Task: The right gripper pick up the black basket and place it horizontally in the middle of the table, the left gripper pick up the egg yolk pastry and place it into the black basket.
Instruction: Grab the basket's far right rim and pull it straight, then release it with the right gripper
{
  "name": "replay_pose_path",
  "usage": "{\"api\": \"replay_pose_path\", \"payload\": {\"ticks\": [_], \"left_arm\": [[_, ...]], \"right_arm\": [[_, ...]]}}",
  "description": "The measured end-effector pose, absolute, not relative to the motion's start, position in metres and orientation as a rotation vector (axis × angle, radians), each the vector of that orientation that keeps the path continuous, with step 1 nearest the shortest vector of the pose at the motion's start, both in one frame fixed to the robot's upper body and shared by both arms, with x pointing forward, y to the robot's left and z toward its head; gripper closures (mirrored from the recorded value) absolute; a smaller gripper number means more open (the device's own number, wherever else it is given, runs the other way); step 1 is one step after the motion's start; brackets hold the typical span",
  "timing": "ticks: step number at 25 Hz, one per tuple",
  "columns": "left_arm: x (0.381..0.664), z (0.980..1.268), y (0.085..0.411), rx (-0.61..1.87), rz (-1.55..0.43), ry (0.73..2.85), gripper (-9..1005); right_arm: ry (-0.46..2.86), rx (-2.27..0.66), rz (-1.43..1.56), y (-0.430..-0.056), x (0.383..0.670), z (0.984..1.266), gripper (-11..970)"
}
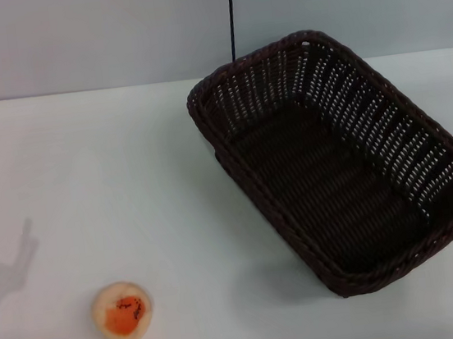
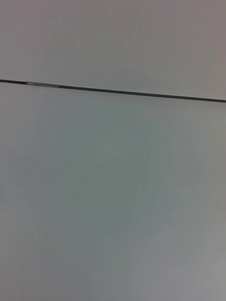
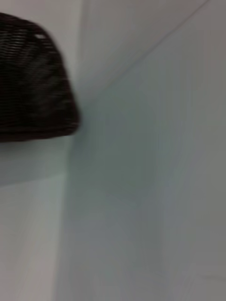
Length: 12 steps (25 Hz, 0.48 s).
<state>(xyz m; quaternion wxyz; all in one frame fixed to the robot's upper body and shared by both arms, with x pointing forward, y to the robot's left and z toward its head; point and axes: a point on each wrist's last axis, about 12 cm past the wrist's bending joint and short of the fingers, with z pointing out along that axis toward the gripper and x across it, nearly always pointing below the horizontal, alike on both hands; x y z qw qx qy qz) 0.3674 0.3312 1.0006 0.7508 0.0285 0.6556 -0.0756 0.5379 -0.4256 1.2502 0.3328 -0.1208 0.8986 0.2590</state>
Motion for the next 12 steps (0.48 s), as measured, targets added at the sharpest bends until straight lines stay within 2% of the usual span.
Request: {"api": "replay_pose_path", "payload": {"ticks": [6,12], "left_arm": [[0.366,1.001,0.332,0.061,-0.162,1.427,200],[0.365,1.003,0.332,0.060,-0.164,1.410,202]], "right_arm": [[2.542,-0.447,0.677,-0.383,0.581,1.245,319],[2.614,-0.544,0.715,-0.329,0.611,1.203,340]]}}
